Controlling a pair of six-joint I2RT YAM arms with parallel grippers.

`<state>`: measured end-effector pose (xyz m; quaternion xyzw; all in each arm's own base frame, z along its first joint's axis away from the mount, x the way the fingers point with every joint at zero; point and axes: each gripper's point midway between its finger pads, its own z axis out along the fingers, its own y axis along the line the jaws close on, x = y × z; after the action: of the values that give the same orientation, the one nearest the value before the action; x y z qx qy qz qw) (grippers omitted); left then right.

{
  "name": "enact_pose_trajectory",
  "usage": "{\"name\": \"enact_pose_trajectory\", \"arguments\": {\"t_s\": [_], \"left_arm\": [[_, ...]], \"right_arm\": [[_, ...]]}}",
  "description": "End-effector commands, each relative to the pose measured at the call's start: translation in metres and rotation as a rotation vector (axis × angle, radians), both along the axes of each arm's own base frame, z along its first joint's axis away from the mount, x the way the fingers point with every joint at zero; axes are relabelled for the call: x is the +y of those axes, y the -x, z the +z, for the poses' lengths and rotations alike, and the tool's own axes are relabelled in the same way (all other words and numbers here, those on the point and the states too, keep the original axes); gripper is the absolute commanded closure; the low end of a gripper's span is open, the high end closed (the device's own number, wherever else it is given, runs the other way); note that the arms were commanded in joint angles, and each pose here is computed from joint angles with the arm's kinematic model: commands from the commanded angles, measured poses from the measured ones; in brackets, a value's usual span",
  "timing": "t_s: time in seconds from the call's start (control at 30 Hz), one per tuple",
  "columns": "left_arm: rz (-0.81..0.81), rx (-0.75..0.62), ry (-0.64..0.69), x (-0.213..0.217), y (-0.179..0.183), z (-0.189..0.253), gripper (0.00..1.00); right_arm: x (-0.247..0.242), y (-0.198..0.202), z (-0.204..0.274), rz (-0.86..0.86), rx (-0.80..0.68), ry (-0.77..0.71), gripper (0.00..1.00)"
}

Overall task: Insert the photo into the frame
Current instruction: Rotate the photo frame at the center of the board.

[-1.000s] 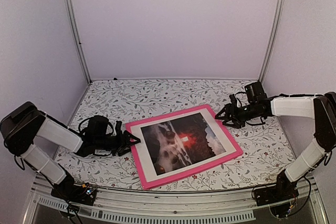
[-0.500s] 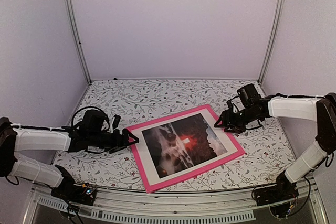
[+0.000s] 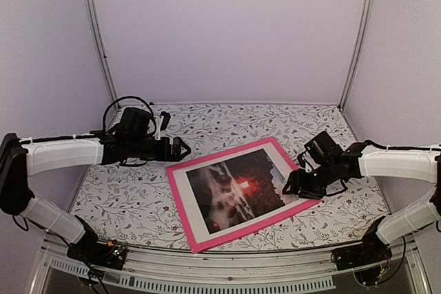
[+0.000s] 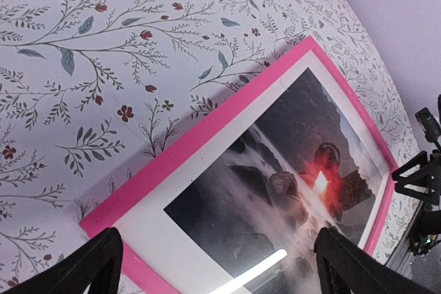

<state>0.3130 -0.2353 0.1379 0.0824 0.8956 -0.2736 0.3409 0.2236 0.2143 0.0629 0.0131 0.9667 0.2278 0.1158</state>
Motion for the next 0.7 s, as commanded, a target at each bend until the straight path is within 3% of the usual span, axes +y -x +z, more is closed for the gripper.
{"name": "enact_pose_trajectory", "arguments": {"t_s": [0.0,0.27,0.67], "left_arm": [[-0.051,0.005,-0.058,-0.001,-0.024,-0.015,0.00],[-0.055,0.033,-0.041,-0.015,-0.056,-0.039,0.00],[-0.152,0.100,0.032,-0.045,-0.067,-0.077,0.00]], "right_arm": [[-0.010,0.022,-0.010,-0.062,0.036,0.047,0.34],[-0.021,0.052,-0.021,-0.105,0.085,0.053,0.22],[-0.015,0.061,-0.034,-0.119,0.105,-0.003,0.20]]}}
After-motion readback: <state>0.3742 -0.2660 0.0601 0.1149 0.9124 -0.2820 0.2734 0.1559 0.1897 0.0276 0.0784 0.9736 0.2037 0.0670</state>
